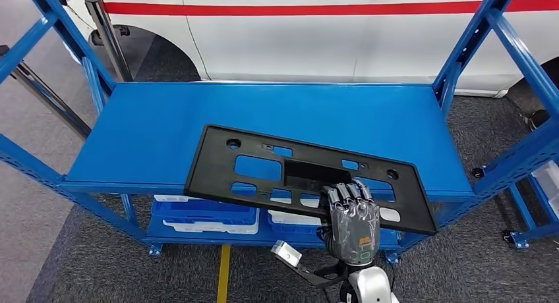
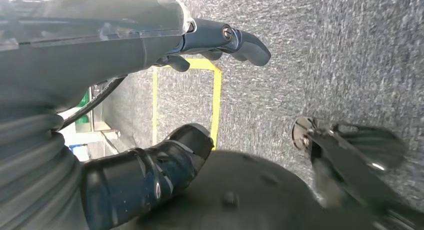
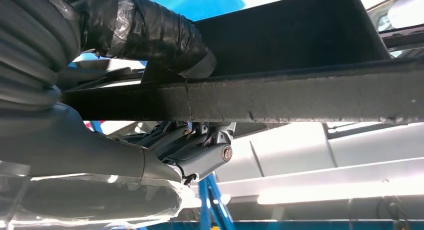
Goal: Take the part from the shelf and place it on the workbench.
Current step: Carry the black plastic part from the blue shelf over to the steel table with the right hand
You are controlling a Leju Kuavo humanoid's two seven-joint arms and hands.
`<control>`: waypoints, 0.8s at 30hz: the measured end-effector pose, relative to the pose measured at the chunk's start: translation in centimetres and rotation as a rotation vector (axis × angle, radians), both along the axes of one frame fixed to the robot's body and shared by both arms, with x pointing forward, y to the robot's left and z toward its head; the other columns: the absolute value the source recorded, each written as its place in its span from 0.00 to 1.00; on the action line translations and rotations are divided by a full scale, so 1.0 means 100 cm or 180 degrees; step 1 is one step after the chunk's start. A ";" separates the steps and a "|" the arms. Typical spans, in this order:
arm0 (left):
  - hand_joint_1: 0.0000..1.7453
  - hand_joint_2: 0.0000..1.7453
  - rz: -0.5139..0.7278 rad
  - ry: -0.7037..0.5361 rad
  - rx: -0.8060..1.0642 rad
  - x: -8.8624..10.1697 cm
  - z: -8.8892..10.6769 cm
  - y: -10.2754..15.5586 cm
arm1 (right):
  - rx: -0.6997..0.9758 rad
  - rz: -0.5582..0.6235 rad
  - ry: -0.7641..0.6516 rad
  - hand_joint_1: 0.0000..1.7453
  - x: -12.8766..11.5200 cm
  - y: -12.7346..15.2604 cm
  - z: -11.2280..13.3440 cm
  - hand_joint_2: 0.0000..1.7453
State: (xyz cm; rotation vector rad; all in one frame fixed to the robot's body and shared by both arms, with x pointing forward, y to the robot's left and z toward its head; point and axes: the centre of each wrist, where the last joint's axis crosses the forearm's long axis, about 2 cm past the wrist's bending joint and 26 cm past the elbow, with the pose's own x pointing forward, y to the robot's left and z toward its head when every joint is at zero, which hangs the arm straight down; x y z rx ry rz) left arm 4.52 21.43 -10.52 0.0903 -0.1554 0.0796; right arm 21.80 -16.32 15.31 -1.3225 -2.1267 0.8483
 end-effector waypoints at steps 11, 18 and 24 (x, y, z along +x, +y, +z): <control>0.00 1.00 0.0135 -0.0023 0.0010 0.001 0.001 -0.005 | 0.1046 0.0794 0.0429 1.00 -0.015 0.035 -0.001 1.00; 0.00 1.00 0.0055 -0.0047 0.0046 0.001 0.002 -0.009 | 0.2307 0.1514 0.1252 1.00 -0.044 0.022 -0.022 1.00; 0.00 1.00 -0.0016 -0.0054 0.0066 0.000 0.001 -0.008 | 0.2563 0.1914 0.1499 1.00 -0.058 0.014 -0.024 1.00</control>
